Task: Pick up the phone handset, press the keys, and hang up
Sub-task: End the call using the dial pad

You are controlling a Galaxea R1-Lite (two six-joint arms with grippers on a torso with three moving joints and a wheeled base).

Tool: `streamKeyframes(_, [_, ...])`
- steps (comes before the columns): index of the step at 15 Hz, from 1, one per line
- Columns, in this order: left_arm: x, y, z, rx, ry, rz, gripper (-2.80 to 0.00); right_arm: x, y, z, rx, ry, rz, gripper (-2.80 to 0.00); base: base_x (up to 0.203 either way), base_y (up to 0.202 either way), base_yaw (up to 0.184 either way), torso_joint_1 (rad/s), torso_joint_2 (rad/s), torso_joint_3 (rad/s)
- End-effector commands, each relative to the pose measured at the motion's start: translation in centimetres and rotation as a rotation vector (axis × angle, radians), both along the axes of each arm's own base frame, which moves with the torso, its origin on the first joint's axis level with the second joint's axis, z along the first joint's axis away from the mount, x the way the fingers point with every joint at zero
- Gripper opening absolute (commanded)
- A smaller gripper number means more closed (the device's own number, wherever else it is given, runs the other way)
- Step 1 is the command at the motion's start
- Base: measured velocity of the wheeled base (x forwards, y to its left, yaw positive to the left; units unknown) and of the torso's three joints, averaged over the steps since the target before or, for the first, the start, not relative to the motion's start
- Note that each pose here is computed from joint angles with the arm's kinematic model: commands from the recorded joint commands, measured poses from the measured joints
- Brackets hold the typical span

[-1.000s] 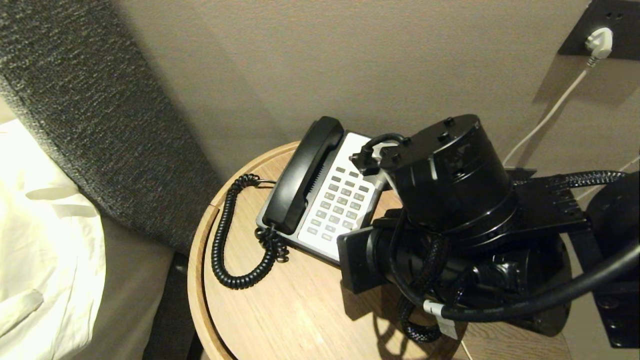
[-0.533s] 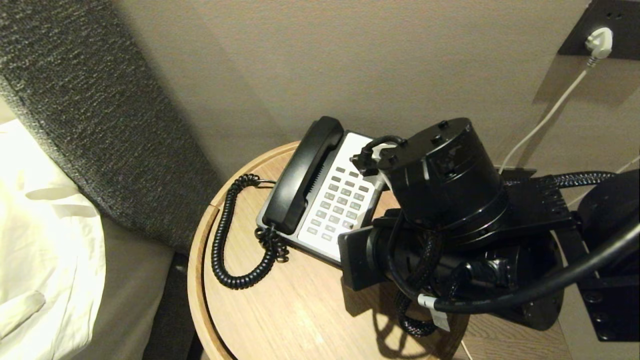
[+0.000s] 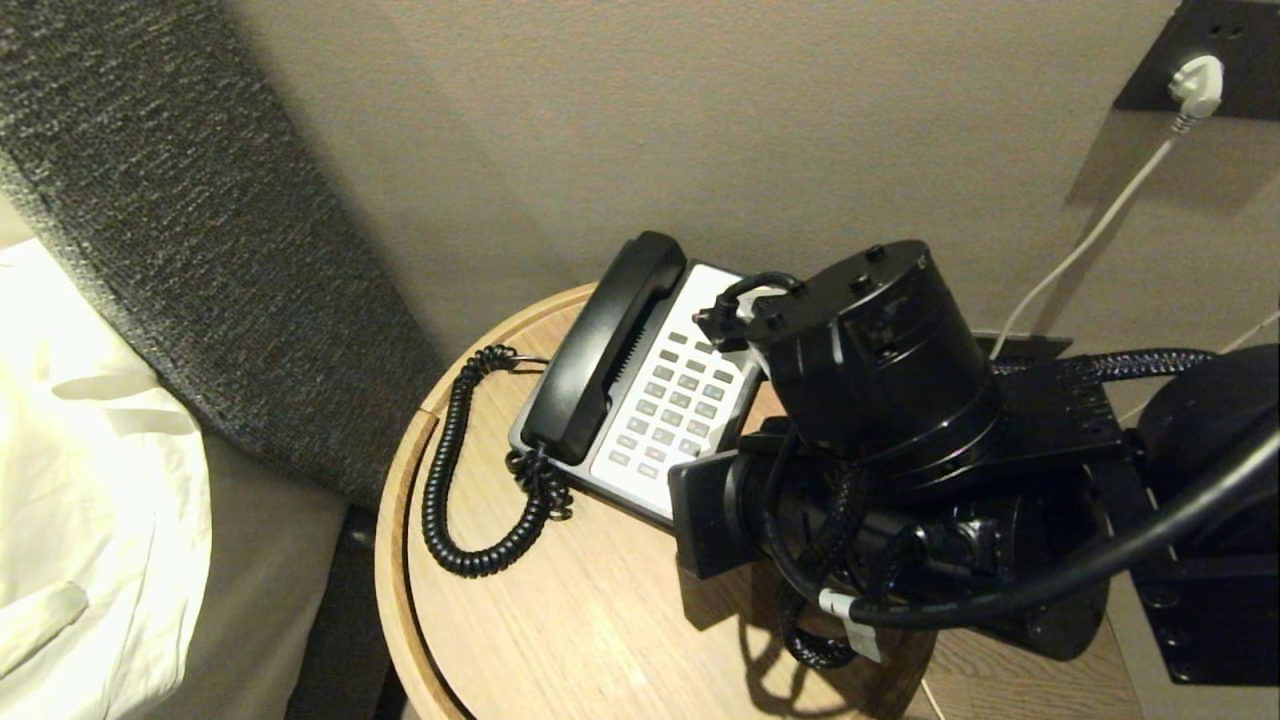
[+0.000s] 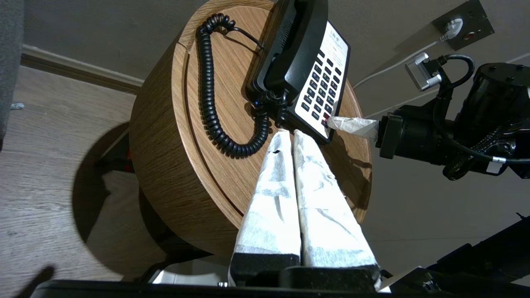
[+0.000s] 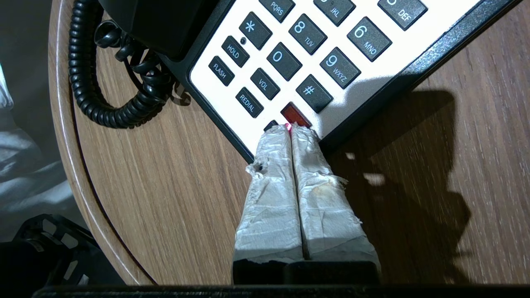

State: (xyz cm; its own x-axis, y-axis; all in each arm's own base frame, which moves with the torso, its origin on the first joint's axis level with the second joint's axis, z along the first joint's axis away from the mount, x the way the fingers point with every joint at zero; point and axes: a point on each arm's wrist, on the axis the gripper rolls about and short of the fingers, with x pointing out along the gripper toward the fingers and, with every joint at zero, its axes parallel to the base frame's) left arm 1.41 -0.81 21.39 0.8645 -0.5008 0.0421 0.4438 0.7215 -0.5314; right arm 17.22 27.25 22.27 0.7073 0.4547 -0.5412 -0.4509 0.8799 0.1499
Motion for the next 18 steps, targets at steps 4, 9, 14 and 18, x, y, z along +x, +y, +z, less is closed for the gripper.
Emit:
streamKeyframes(4, [0.1, 0.0, -0.1, -0.001, 0.006, 0.000, -2.80, 0.1, 0.3, -0.4, -0.011, 0.004, 0.001, -2.80, 0.000, 0.000, 0.000, 0.000, 0.00, 0.000])
streamKeyframes(9, [0.1, -0.1, -0.2, 0.003, 0.010, 0.000, -2.80, -0.1, -0.1, 0.2, -0.001, -0.002, 0.001, -2.80, 0.000, 0.000, 0.000, 0.000, 0.00, 0.000])
streamKeyframes(14, [0.2, -0.1, -0.4, 0.007, 0.014, 0.002, -2.80, -0.4, -0.6, 1.3, 0.029, -0.021, -0.001, -2.80, 0.000, 0.000, 0.000, 0.000, 0.00, 0.000])
streamKeyframes(18, [0.1, -0.1, -0.4, 0.007, 0.014, 0.002, -2.80, -0.4, -0.5, 1.1, 0.026, -0.016, 0.000, -2.80, 0.000, 0.000, 0.000, 0.000, 0.00, 0.000])
